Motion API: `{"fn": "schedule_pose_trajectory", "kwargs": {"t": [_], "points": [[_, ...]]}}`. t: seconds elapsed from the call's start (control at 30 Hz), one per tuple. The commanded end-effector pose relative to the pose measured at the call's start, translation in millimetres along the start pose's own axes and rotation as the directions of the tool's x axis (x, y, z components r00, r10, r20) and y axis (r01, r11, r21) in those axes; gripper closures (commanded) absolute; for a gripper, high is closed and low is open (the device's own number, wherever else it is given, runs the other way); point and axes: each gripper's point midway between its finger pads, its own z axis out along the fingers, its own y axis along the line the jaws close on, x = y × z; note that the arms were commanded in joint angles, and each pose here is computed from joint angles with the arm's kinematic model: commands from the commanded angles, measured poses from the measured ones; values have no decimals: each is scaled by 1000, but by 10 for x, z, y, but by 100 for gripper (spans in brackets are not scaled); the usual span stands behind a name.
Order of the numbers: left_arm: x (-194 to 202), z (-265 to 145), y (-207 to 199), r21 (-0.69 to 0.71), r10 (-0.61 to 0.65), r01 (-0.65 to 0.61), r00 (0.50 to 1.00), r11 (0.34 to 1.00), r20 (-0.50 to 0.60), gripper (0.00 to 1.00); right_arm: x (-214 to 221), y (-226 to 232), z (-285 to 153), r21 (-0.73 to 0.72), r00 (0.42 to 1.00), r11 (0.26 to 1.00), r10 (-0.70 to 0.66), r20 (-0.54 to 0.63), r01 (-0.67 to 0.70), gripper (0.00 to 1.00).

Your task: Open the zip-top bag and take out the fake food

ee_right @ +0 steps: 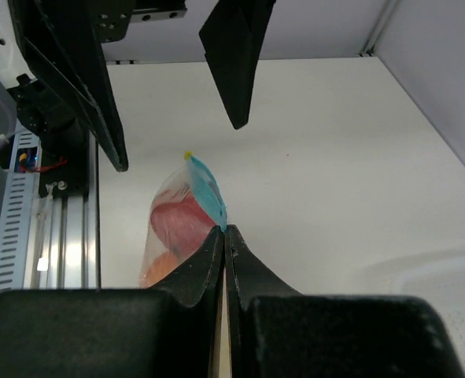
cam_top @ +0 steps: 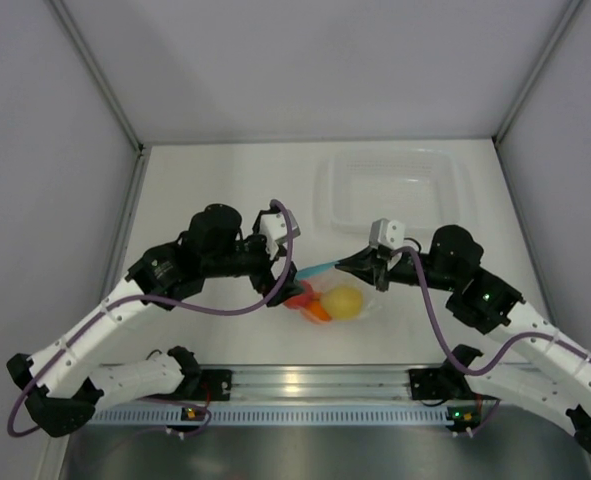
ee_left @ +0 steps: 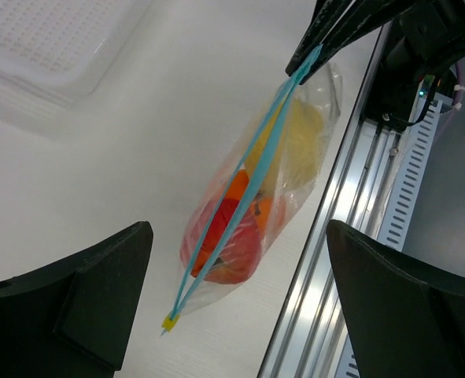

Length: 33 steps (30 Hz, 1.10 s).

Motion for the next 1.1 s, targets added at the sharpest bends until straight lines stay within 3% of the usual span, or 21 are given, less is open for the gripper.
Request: {"fn": "schedule_pose_trajectory", "kwargs": {"t": [0.0,0.13,0.4,0.73,1.07], "points": [[-77,14,20,1,41,-41,999,999,23,2,-354,47,-47,-30,988,995,-93,122,98,100],[-137,0,132,-68,32,-29,999,997,43,2,-342,90,-73,-48,987,992,-113,118,119,100],[-179,-39,133,-63,52,-48,997,997,63,2,-285,133,-73,-73,986,988,-129,108,137,100],[-31,68,-27,49,41,-42,999,998,29,36,-351,104,-92,-53,984,989,-129,122,136,100],[29,125,-98,104,37,-38,999,994,12,46,-447,177,-159,-71,978,986,-139,157,151,100]]}}
